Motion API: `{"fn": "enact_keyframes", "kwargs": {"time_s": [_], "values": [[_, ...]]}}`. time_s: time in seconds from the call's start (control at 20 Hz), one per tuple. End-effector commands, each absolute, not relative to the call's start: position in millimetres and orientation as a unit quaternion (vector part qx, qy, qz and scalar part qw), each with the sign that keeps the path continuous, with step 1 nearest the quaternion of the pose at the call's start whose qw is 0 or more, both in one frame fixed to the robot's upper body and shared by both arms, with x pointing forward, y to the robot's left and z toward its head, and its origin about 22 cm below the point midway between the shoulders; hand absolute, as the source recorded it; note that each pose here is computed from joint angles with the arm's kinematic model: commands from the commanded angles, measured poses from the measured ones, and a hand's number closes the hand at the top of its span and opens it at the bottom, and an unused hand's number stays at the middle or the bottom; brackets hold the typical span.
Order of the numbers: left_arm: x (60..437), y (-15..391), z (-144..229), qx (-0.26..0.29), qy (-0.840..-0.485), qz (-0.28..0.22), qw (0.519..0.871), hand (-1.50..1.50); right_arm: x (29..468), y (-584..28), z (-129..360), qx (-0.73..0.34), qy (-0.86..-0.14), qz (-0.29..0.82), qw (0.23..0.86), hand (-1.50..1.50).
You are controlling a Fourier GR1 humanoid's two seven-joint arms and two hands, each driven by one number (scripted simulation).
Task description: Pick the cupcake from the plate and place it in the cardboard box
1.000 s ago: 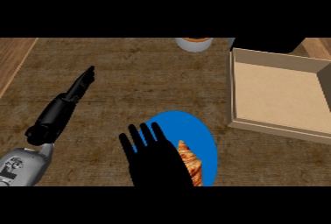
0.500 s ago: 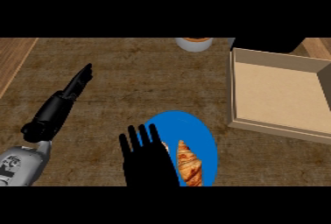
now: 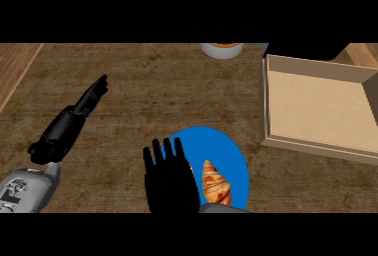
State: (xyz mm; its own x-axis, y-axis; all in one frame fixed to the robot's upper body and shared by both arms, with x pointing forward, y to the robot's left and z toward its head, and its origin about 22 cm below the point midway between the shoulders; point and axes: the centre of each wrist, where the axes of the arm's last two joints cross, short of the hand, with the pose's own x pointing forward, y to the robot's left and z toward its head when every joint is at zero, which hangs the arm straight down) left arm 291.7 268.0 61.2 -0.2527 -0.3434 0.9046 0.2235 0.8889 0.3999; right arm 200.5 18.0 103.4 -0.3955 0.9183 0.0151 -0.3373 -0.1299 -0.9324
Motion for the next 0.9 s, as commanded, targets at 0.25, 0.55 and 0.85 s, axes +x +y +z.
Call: {"fn": "enact_keyframes", "kwargs": {"time_s": [0.25,0.55,0.85], "values": [[293,262,75,0.043,-0.755,-0.231,0.613,0.0,214,19,85,-0.34,-0.442,0.68,0.477,-1.5],[297,280,56,0.042,-0.756,-0.227,0.612,0.0,225,13,80,-0.322,-0.439,0.683,0.487,-1.5],[284,264,62,0.042,-0.759,-0.23,0.608,0.0,217,14,77,-0.353,-0.412,0.682,0.49,-1.5]]}}
